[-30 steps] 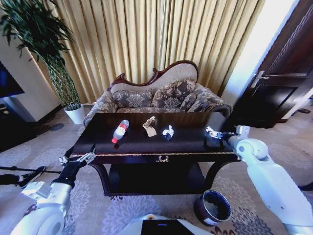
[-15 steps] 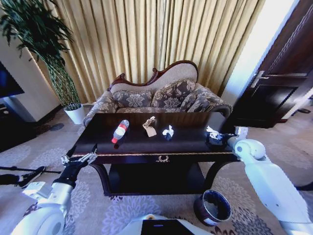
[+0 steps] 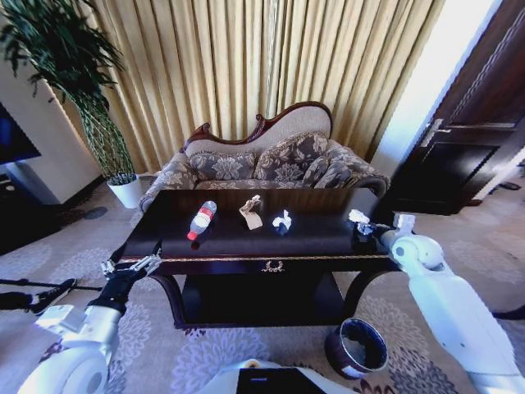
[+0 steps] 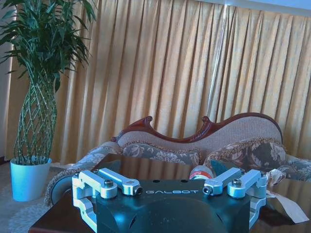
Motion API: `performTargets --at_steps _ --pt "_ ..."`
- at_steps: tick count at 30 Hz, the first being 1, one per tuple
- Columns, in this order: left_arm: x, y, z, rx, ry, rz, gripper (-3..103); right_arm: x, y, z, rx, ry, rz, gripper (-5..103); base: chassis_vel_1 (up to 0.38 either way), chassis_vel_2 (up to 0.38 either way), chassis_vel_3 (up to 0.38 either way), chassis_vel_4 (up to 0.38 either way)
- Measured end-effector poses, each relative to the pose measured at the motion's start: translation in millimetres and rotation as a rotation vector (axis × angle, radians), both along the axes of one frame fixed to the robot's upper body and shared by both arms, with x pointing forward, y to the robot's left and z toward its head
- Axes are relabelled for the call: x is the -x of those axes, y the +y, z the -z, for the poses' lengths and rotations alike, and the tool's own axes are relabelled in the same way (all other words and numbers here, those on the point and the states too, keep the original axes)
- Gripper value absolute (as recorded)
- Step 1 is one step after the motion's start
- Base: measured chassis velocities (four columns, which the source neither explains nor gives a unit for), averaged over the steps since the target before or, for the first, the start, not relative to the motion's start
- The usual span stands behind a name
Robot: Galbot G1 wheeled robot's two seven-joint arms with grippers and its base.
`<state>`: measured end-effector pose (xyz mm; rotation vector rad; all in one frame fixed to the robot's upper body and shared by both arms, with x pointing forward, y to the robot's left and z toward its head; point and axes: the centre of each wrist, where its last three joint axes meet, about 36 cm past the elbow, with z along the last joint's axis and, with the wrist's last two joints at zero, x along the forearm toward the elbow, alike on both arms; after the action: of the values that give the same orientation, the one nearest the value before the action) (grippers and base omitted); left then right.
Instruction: Move to the front of the table and place the trash on the table into the trash bin.
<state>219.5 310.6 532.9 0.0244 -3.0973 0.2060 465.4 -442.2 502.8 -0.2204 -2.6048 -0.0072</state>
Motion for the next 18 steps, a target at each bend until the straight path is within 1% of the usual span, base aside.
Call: performTargets --at_steps 1,2,3,5,6,7,11,14,16,17,18 --pt "0 0 0 0.001 0.000 -0.001 100 0 0 0 0.000 -0.001 0.001 20 0.000 0.000 0.000 0.000" --pt "0 0 0 0.002 0.000 -0.001 100 0 -1 0 0.001 -0.001 0.001 20 0.000 0.000 0.000 0.000" --pt "0 0 0 0.003 0.000 -0.002 100 1 -1 0 0.002 -0.002 0.002 14 0.000 0.000 0.000 0.000" --pt "0 0 0 0.003 -0.001 -0.002 100 1 -1 0 0.003 -0.003 0.002 14 0.000 0.000 0.000 0.000" --pt "0 0 0 0.003 0.000 -0.002 100 1 -2 0 0.004 -0.005 0.003 9 0.000 0.000 0.000 0.000" --pt "0 0 0 0.004 0.000 -0.002 100 2 -2 1 0.004 -0.008 0.004 1 0.000 0.000 0.000 0.000" --pt "1 0 0 0.010 0.000 -0.003 100 3 -3 2 0.006 -0.012 0.008 1 0.000 0.000 0.000 0.000" --pt "1 0 0 0.014 0.000 -0.003 100 5 -3 3 0.004 -0.036 0.007 0 0.000 0.000 0.000 0.000" --pt "1 0 0 0.015 -0.001 -0.004 100 8 -3 4 -0.012 -0.086 -0.012 0 0.000 0.000 0.000 0.000" --pt "0 0 0 0.016 -0.003 -0.004 100 12 -2 5 -0.023 -0.144 -0.027 0 0.000 0.000 0.000 0.000" --pt "0 0 0 0.016 -0.003 -0.004 100 12 -2 5 -0.023 -0.144 -0.027 0 0.000 0.000 0.000 0.000"
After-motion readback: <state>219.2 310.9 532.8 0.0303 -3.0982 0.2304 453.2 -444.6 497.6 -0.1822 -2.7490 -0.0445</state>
